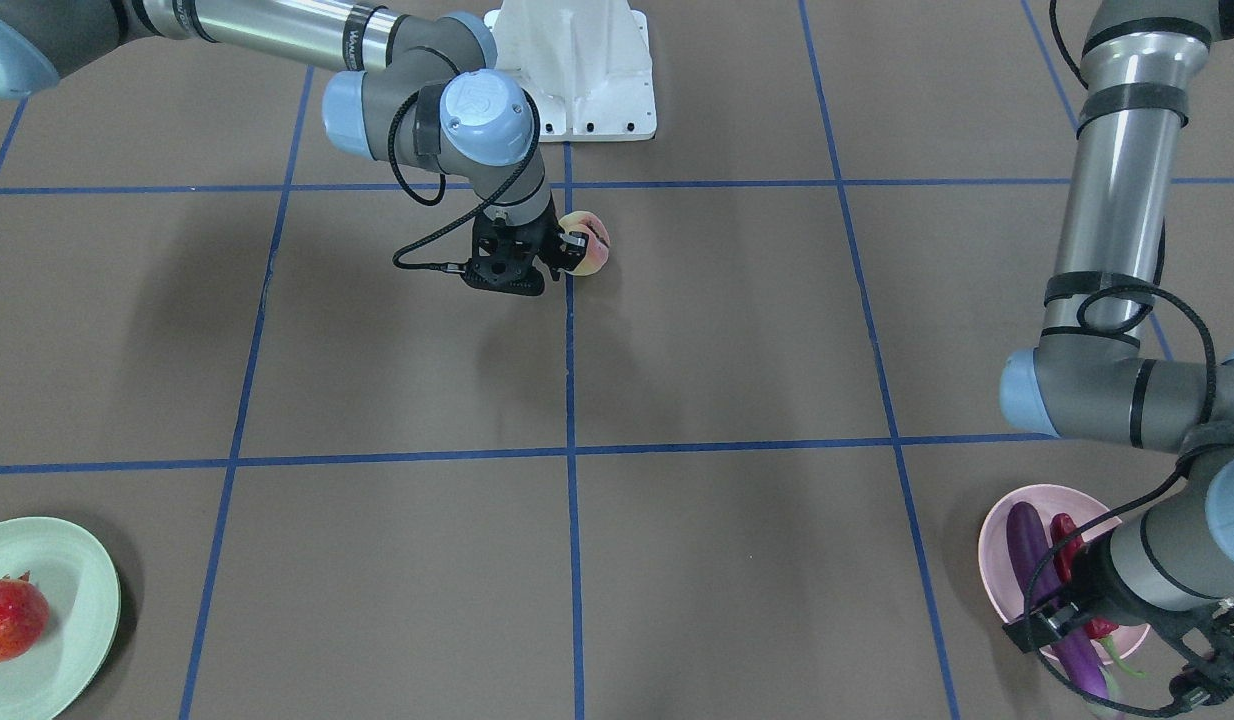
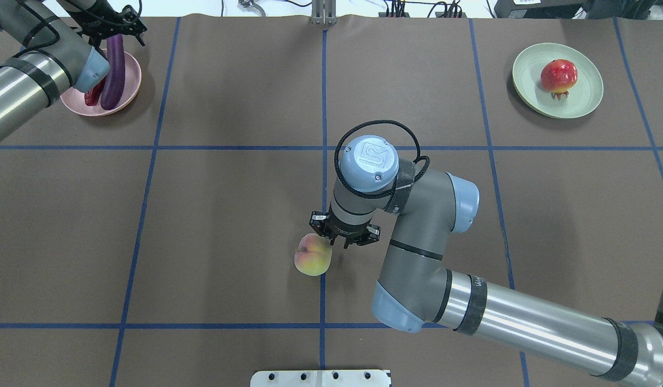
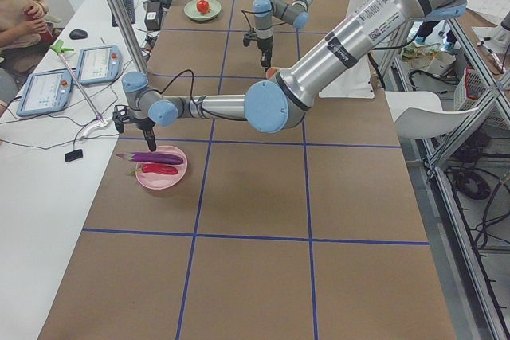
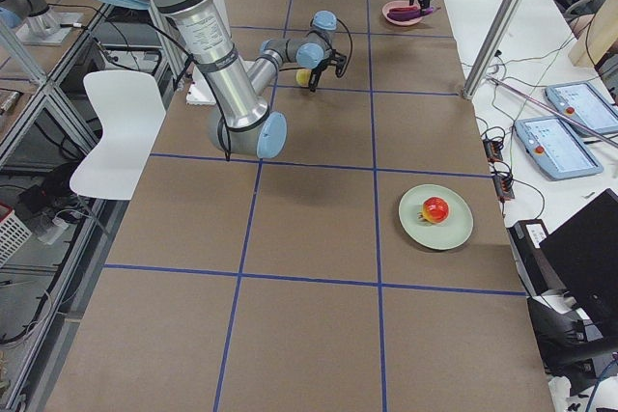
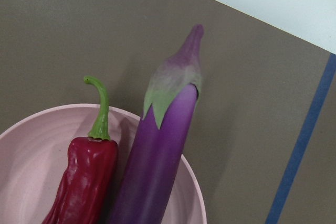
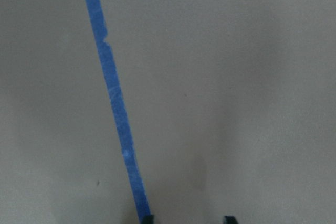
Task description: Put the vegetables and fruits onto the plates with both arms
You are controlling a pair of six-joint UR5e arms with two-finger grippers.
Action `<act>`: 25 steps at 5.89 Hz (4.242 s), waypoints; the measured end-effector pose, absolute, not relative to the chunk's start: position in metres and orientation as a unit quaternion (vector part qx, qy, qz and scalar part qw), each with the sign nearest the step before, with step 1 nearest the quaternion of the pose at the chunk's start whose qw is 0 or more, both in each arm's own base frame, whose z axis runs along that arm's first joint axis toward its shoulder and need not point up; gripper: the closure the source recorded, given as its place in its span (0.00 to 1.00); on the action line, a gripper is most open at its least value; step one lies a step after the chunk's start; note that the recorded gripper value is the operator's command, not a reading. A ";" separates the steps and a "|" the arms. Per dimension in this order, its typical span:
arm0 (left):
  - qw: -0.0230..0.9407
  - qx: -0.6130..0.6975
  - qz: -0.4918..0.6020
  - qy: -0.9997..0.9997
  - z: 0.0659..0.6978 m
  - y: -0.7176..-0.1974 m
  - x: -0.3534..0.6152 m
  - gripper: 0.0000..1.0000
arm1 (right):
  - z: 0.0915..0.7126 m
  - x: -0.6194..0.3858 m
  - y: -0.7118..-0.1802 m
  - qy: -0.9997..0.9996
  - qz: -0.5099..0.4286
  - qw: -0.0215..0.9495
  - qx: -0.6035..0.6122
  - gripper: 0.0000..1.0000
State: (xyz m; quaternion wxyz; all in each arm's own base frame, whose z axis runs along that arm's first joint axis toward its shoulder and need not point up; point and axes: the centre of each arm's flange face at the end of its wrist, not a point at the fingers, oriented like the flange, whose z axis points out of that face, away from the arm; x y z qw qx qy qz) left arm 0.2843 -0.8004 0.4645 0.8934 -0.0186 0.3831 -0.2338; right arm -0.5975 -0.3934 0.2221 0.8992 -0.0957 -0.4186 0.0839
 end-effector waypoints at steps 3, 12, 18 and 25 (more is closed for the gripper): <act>0.890 -0.020 -0.239 0.387 0.466 -0.792 0.289 0.00 | 0.196 -0.588 -0.409 -0.437 0.093 0.890 -0.089 0.00; 0.885 -0.019 -0.259 0.386 0.458 -0.767 0.325 0.00 | 0.182 -0.566 -0.437 -0.449 0.129 0.878 -0.102 0.00; 0.885 -0.019 -0.261 0.386 0.457 -0.763 0.333 0.00 | 0.202 -0.581 -0.420 -0.424 0.087 0.895 -0.106 0.00; 0.879 -0.014 -0.274 0.389 0.446 -0.759 0.338 0.00 | 0.221 -0.603 -0.386 -0.408 0.050 0.904 -0.117 1.00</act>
